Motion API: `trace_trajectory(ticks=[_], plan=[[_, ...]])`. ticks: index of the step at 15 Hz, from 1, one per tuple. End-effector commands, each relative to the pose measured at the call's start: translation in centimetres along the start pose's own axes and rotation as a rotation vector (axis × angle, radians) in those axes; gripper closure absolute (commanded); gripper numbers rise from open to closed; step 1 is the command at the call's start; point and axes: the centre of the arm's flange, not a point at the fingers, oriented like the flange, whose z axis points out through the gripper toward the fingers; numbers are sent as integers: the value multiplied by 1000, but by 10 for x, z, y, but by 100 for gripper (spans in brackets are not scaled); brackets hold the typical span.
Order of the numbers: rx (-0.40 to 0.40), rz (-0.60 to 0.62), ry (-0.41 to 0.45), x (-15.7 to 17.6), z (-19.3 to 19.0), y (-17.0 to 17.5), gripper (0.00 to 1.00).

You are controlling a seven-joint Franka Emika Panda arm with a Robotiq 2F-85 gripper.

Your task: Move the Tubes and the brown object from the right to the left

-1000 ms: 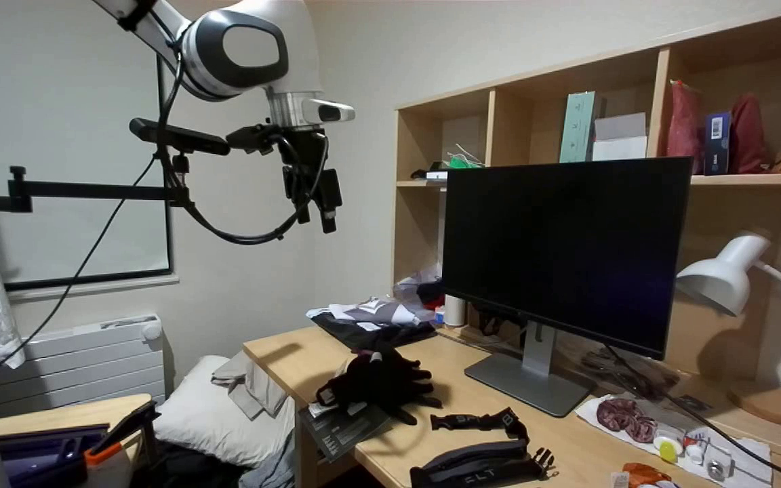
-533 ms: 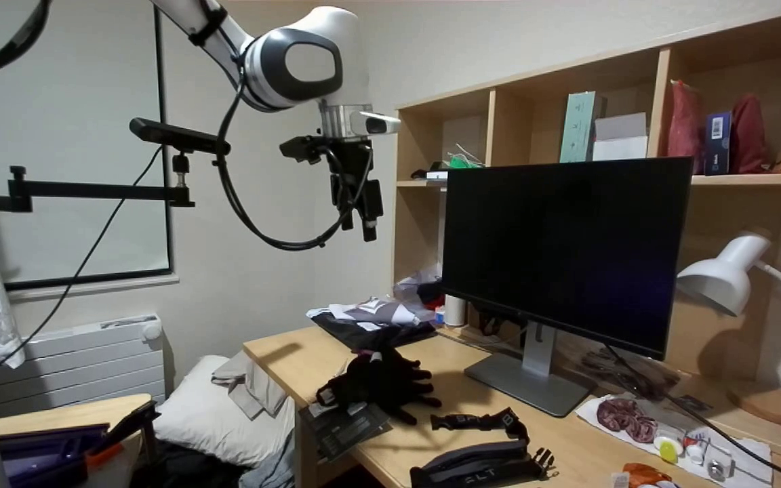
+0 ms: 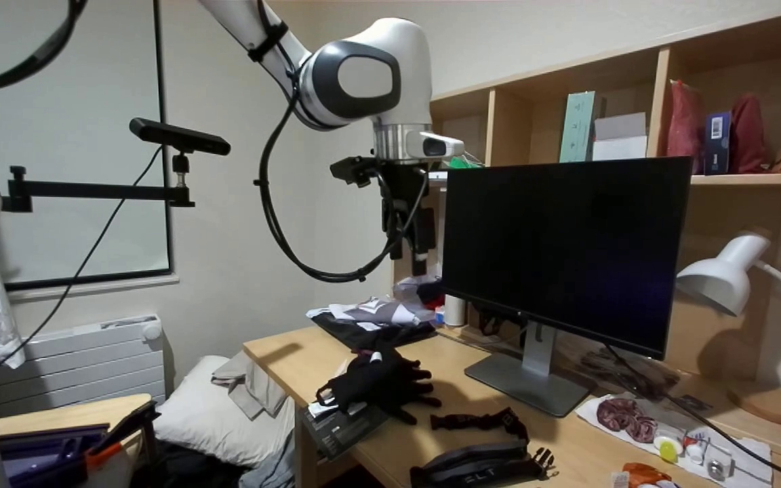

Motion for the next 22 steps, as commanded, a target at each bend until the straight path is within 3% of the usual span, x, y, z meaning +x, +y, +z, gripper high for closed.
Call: trace_trajectory(ticks=[1,3,10,12,17,22], plan=[[-49,36,24,16,-1,53,0],[-34,114,28,15,-4,71,0],[-39,107,15,11,-5,72,0],[-57,79,-24,23,-4,81,0],[-74,-18,-57,61,9,151,0],[-90,-44,-50,95,56,223,0]])
